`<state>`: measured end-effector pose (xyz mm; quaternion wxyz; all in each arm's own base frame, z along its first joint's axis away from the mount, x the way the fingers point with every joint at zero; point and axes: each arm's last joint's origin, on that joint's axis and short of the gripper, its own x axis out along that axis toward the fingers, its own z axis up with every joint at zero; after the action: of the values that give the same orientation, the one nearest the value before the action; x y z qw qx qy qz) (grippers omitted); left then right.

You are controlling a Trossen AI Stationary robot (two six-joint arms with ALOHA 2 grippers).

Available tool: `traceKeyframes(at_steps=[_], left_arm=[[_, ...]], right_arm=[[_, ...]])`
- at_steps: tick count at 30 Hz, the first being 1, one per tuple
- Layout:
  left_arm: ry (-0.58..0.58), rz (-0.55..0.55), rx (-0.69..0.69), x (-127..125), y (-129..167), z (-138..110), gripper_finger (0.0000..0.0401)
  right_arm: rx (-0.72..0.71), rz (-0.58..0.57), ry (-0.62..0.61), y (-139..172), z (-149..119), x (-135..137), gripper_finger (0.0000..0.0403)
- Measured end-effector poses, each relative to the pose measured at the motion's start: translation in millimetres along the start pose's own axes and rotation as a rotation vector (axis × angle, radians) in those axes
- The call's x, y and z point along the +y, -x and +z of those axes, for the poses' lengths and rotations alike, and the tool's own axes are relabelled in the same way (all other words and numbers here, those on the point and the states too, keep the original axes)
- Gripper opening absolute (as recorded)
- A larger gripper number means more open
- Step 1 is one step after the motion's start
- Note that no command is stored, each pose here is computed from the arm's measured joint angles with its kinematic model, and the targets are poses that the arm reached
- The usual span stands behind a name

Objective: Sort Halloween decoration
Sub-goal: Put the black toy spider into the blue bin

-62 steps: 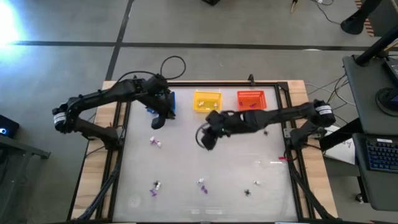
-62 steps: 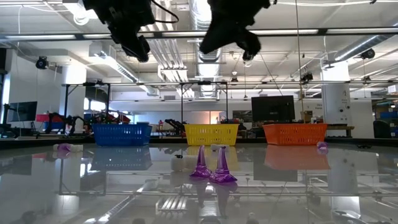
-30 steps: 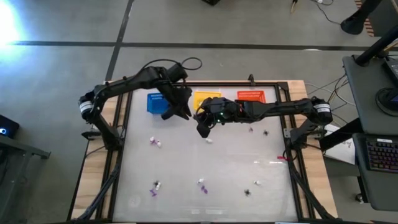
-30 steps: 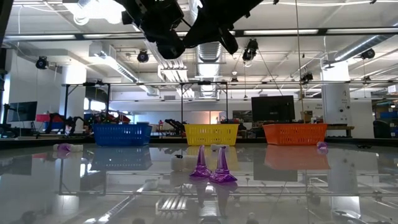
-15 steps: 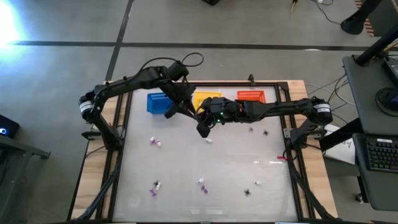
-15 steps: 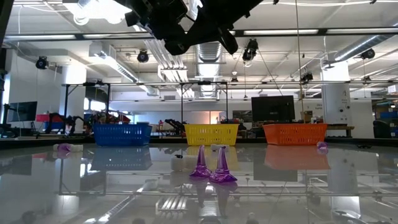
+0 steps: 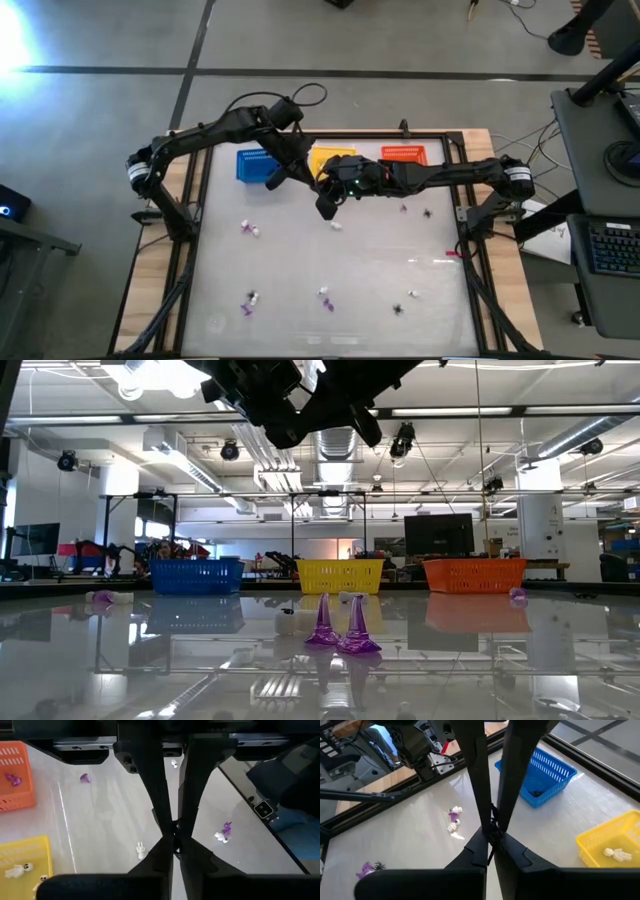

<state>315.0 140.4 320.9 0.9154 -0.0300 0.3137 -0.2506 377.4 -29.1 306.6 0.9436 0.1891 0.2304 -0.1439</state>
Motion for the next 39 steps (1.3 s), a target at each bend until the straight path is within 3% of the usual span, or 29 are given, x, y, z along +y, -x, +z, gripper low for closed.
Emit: traceKeyframes(at_steps=[8,16,24,30,39], left_arm=[[0.0,-0.013,-0.01,0,0,0,0.0001],[0.009,0.003,0.009,0,1,-1,0.0],[0.06,0.132,0.288,0,11,-24,0.0],[0.137,0.32,0.474,9,28,-39,0.0],[0.315,0.399,0.548,33,51,-68,0.0]], right_arm=[[-0.01,-0.009,-0.057,0,1,0,0.0018],[-0.013,-0.005,-0.062,0,1,1,0.0089],[0.015,-0.008,-0.058,12,3,0,0.0136],[0.091,-0.046,-0.046,16,-4,-4,0.014],[0.204,-0.122,-0.033,16,-12,-17,0.0137]])
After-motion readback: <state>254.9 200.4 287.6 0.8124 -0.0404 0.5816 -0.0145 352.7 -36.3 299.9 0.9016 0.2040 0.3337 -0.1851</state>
